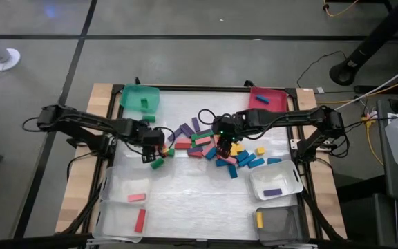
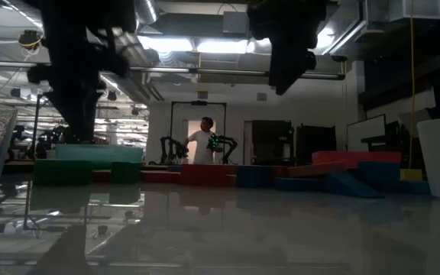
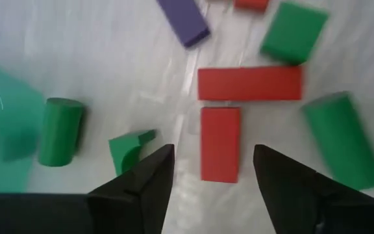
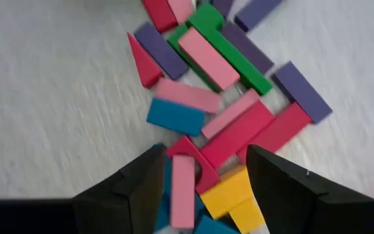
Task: Sort blocks
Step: Put the red block into the bottom transparent bin, then put the pink block into the top transparent bin
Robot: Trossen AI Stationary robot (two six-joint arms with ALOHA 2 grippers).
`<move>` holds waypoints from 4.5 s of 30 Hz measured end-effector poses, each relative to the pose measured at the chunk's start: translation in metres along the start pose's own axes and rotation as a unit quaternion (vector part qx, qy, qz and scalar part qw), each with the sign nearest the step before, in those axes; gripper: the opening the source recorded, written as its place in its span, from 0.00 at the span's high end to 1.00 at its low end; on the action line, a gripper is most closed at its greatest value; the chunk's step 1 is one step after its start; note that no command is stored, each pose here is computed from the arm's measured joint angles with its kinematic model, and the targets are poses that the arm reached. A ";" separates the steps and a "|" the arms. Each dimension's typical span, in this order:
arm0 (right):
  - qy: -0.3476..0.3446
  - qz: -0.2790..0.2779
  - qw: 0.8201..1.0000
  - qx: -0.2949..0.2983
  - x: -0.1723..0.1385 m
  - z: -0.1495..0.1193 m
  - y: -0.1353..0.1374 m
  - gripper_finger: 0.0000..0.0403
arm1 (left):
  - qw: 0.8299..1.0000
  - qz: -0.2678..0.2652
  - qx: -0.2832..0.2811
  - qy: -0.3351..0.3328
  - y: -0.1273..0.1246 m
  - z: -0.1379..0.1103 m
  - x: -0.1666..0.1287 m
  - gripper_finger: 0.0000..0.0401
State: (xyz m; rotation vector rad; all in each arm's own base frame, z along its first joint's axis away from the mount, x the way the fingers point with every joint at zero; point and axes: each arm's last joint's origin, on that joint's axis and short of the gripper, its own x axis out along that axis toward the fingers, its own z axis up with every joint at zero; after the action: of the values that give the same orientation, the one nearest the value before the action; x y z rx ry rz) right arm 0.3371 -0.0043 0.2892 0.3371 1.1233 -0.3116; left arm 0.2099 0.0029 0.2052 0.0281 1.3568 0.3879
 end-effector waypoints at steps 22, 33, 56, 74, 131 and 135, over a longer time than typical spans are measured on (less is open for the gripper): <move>-0.022 0.016 1.000 0.012 0.000 0.005 0.002 0.46 | 0.994 -0.070 0.001 0.087 0.016 0.019 0.054 0.50; -0.011 0.010 0.999 0.032 0.000 0.003 0.001 0.46 | 0.991 -0.079 -0.007 0.110 0.013 0.009 0.077 0.52; -0.001 -0.073 0.967 0.245 0.024 0.006 -0.014 0.46 | 0.988 -0.146 -0.038 0.042 0.033 0.001 -0.015 0.72; 0.075 -0.097 0.957 0.262 0.105 0.012 -0.027 0.46 | 0.897 -0.440 -0.030 0.020 -0.003 -0.073 -0.117 0.72; 0.077 -0.082 0.964 0.241 0.123 0.034 -0.022 0.90 | 0.939 -0.342 0.021 0.018 -0.088 -0.117 -0.130 0.66; 0.065 -0.064 0.969 0.230 0.099 0.053 -0.014 0.87 | 0.946 -0.320 -0.002 -0.046 -0.071 -0.117 -0.134 0.66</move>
State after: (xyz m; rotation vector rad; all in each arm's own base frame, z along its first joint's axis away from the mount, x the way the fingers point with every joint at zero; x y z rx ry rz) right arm 0.4140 -0.0464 0.2177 0.7051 1.1988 -0.6759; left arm 0.0948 -0.1259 0.2882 -0.3876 1.1962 -0.1591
